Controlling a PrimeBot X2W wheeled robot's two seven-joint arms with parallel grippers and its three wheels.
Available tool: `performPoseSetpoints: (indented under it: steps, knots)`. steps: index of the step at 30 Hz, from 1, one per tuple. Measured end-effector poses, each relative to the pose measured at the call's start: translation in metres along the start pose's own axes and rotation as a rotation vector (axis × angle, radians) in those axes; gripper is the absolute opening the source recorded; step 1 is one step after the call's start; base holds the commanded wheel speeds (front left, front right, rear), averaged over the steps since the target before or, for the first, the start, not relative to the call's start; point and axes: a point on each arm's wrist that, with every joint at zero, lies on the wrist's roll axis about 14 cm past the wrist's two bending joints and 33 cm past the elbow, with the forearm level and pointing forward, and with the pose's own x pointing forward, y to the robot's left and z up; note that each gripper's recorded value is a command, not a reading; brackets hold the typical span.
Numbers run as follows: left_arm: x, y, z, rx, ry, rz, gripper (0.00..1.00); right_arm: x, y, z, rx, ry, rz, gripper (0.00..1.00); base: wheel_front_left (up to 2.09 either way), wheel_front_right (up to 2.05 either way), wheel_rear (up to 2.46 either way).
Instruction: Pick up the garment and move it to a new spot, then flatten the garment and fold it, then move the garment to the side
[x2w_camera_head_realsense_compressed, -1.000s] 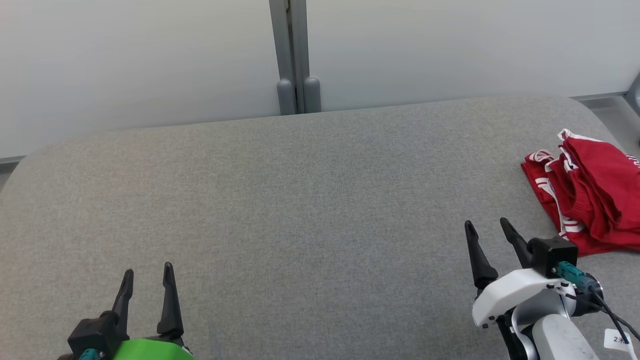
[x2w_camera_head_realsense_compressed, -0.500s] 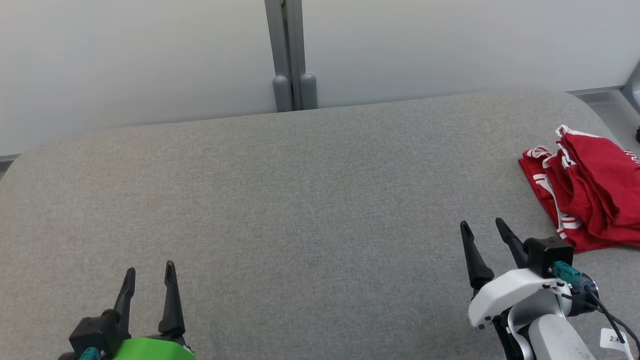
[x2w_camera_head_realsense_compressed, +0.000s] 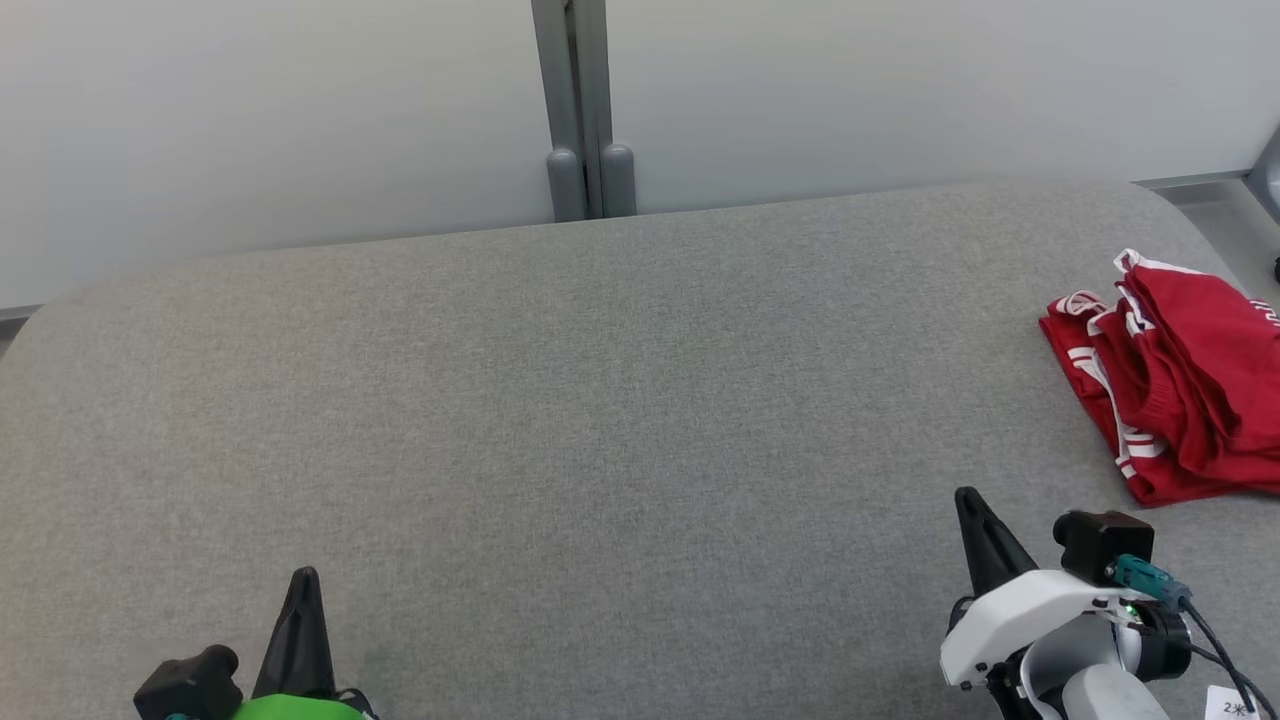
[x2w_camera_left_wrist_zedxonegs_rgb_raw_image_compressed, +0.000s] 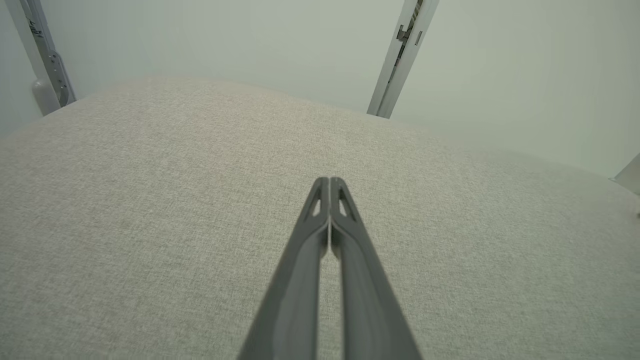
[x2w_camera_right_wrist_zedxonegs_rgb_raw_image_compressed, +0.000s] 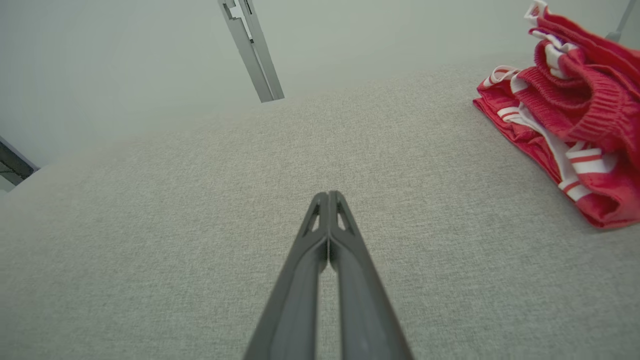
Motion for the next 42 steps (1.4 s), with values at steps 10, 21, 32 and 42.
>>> performPoseSetpoints:
  steps: [10,21,32,42]
  knots:
    - [0.001,0.007,0.000,-0.169,0.015,0.040,0.00,0.001,-0.005,0.006,0.183,-0.018,-0.023,0.00,0.00,0.00,0.00]
    - [0.007,0.009,0.005,-0.342,0.012,0.058,0.00,0.002,-0.010,0.011,0.363,-0.034,-0.039,0.00,0.00,0.00,0.00]
    - [0.012,0.011,0.010,-0.486,0.008,0.069,0.00,0.003,-0.014,0.015,0.522,-0.049,-0.047,0.00,0.00,0.00,0.00]
    - [0.016,0.011,0.016,-0.608,0.001,0.066,0.00,0.004,-0.017,0.019,0.650,-0.063,-0.048,0.00,0.00,0.00,0.00]
